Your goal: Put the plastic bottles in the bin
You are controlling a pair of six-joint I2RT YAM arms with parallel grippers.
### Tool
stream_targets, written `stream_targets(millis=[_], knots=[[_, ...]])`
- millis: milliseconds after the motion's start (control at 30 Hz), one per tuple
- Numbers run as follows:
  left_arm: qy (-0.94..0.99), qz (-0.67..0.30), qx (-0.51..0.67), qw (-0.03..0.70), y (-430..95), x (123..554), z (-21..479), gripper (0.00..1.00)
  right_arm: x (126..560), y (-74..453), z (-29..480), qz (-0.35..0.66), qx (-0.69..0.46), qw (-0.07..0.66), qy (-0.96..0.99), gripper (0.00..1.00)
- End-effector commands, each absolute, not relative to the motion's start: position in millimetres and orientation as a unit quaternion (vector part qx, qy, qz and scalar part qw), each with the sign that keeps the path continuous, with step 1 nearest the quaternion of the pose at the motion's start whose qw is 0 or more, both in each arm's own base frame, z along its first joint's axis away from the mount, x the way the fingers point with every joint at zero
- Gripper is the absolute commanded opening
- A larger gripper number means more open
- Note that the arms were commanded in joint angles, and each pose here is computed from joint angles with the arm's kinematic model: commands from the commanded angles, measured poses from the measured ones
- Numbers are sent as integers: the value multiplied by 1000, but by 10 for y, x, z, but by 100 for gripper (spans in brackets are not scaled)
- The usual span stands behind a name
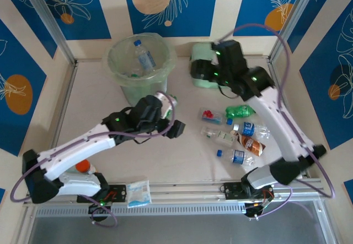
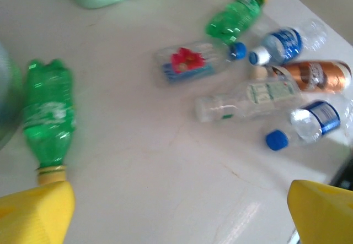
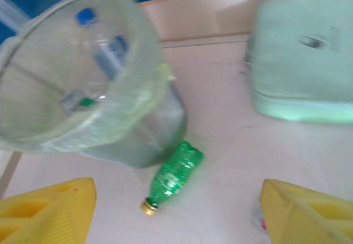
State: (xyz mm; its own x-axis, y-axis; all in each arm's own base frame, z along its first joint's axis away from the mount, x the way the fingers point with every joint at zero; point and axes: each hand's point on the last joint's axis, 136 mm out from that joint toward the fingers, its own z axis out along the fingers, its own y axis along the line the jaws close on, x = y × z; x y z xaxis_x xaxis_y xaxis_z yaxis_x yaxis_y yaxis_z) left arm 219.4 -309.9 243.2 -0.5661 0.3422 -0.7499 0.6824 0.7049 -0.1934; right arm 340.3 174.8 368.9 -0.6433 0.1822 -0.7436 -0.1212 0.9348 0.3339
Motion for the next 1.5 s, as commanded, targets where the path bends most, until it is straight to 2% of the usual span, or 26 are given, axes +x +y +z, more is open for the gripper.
stream_targets(millis=[0,167,400,867,1467], knots=[[808,-269,388,352,-3564,2048,2484,100,3202,1229,3375,160,107,399,897,79],[791,-260,464,304,-4058,1937,2106,100,2742,638,2724,126,198,338,911,80],[770,-217,549,243,-4393,1983,1466,99,2367,380,2253,119,253,285,917,80],[709,-186,645,215,-4703,2142,910,97,2364,344,2184,128,265,271,916,80],[704,-154,665,198,-4821,2389,462,90,2258,295,2161,134,276,265,914,80]])
